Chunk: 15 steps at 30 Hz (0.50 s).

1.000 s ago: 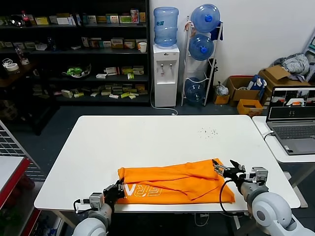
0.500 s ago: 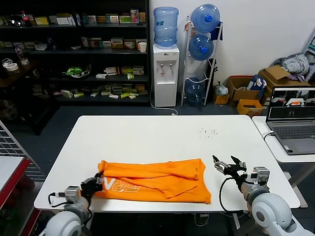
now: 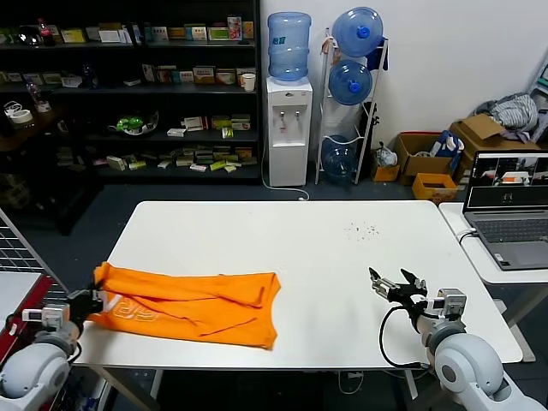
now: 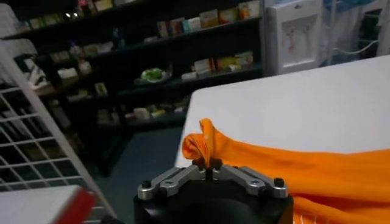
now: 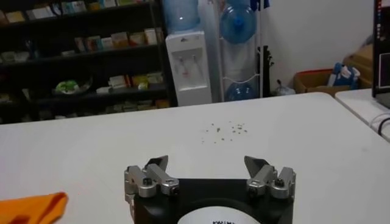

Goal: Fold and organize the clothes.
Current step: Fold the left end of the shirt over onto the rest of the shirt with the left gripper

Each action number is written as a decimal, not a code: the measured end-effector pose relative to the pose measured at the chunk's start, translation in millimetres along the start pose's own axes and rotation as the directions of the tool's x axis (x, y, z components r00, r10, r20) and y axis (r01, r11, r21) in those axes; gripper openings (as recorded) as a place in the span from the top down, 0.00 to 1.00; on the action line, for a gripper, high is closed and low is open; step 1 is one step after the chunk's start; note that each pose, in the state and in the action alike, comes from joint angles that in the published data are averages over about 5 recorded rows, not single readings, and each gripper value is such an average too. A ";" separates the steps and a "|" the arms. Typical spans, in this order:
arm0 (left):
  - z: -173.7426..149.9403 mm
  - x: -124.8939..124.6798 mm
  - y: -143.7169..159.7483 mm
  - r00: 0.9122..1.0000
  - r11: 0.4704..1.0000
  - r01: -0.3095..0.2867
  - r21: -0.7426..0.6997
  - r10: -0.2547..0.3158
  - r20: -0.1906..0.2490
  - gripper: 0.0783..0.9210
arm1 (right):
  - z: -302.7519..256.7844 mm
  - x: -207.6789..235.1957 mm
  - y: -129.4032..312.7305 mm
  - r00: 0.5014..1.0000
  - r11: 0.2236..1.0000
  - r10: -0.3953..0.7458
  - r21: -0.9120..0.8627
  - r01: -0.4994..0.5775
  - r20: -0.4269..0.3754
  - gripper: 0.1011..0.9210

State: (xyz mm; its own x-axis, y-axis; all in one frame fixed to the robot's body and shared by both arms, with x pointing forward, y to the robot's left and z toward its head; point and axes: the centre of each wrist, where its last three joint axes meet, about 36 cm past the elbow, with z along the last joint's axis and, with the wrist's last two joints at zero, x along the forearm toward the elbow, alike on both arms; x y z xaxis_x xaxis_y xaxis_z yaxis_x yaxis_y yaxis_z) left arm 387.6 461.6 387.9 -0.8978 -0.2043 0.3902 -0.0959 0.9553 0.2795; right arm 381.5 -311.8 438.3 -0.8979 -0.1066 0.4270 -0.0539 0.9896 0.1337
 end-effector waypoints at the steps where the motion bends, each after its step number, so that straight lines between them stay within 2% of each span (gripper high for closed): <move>1: -0.4 -2.0 4.7 1.000 1.000 0.009 -0.009 -0.009 0.001 0.96 | 0.1 0.3 0.1 1.000 1.000 0.001 0.000 -0.001 0.000 0.12; 5: -0.7 -5.2 11.2 1.000 0.999 0.023 -0.025 -0.023 -0.003 0.96 | 2.2 1.2 1.1 1.000 1.000 0.006 -0.001 -0.006 -0.001 0.12; 8: -4.5 -1.9 0.3 1.000 1.000 0.003 0.000 -0.003 -0.009 0.96 | 5.2 1.2 2.4 1.000 1.000 0.011 -0.002 -0.011 -0.006 0.12; 12: -19.4 8.3 -38.0 0.998 0.991 -0.063 0.119 0.067 -0.022 0.96 | 9.0 0.9 4.5 1.000 1.000 0.017 -0.006 -0.018 -0.013 0.12; 15: -34.2 18.5 -76.0 0.990 0.961 -0.129 0.243 0.140 -0.030 0.96 | 11.0 1.7 5.8 1.000 1.000 0.024 -0.010 -0.024 -0.017 0.12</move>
State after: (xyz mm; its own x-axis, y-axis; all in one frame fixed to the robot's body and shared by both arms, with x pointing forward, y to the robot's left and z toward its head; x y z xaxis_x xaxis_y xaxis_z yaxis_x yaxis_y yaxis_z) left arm 393.0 377.9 403.9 -0.8890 -0.0746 0.4517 -0.0809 0.9967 0.0055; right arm 374.9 -305.2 430.0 -0.8913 -0.0848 0.4454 -0.0280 0.9908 0.1327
